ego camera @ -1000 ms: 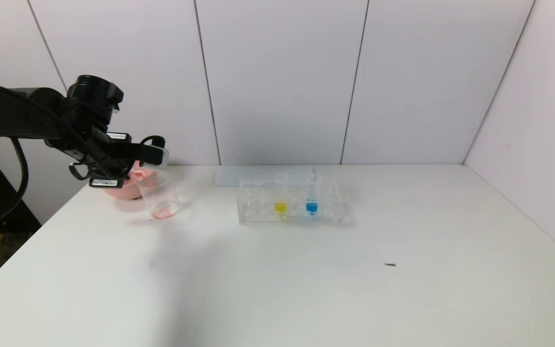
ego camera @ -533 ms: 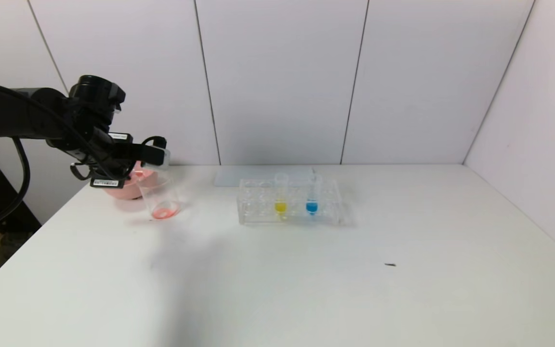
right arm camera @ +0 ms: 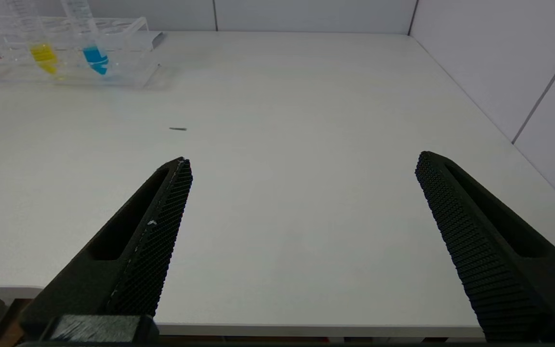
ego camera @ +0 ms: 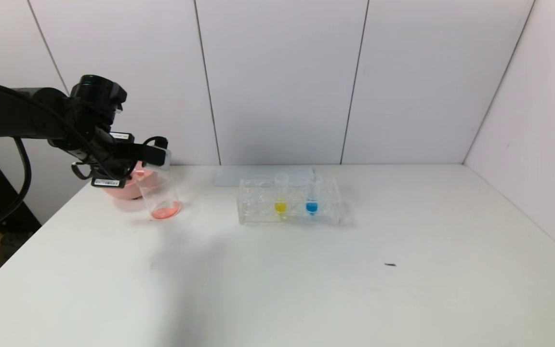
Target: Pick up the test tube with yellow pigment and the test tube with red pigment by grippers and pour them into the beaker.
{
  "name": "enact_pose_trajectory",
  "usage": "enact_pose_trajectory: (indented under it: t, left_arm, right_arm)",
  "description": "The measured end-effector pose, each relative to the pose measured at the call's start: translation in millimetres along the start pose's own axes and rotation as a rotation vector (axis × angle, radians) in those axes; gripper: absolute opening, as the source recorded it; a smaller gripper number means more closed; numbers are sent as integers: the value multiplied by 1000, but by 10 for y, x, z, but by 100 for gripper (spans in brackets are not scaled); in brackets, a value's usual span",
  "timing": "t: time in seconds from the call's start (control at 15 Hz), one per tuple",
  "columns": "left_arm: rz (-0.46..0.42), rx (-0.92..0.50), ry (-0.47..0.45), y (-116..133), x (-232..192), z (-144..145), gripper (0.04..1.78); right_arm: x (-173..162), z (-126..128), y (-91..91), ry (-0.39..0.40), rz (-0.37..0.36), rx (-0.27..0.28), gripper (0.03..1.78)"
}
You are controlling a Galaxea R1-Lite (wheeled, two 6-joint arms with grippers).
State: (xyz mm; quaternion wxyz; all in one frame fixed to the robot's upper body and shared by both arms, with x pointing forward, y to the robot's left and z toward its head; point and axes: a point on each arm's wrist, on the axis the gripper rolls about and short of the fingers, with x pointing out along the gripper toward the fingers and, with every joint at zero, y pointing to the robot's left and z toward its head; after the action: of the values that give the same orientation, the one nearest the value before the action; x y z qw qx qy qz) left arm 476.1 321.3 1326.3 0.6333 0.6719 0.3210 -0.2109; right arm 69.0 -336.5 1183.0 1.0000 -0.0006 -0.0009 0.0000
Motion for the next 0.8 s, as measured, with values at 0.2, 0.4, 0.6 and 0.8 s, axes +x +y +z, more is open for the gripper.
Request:
enact_pose_trajectory:
  t: [0.2, 0.4, 0.6, 0.8]
  left_arm:
    - [5, 2, 27, 10, -1, -7, 44]
    - [5, 2, 27, 13, 8, -4, 44]
    - [7, 8, 25, 16, 7, 7, 44]
    - [14, 21, 26, 31, -5, 14, 44]
  right_arm:
    - [0, 0, 0, 0, 0, 0, 170]
    - [0, 0, 0, 0, 0, 0, 170]
    - [0, 0, 0, 0, 0, 0, 170]
    - [0, 0, 0, 0, 0, 0, 170]
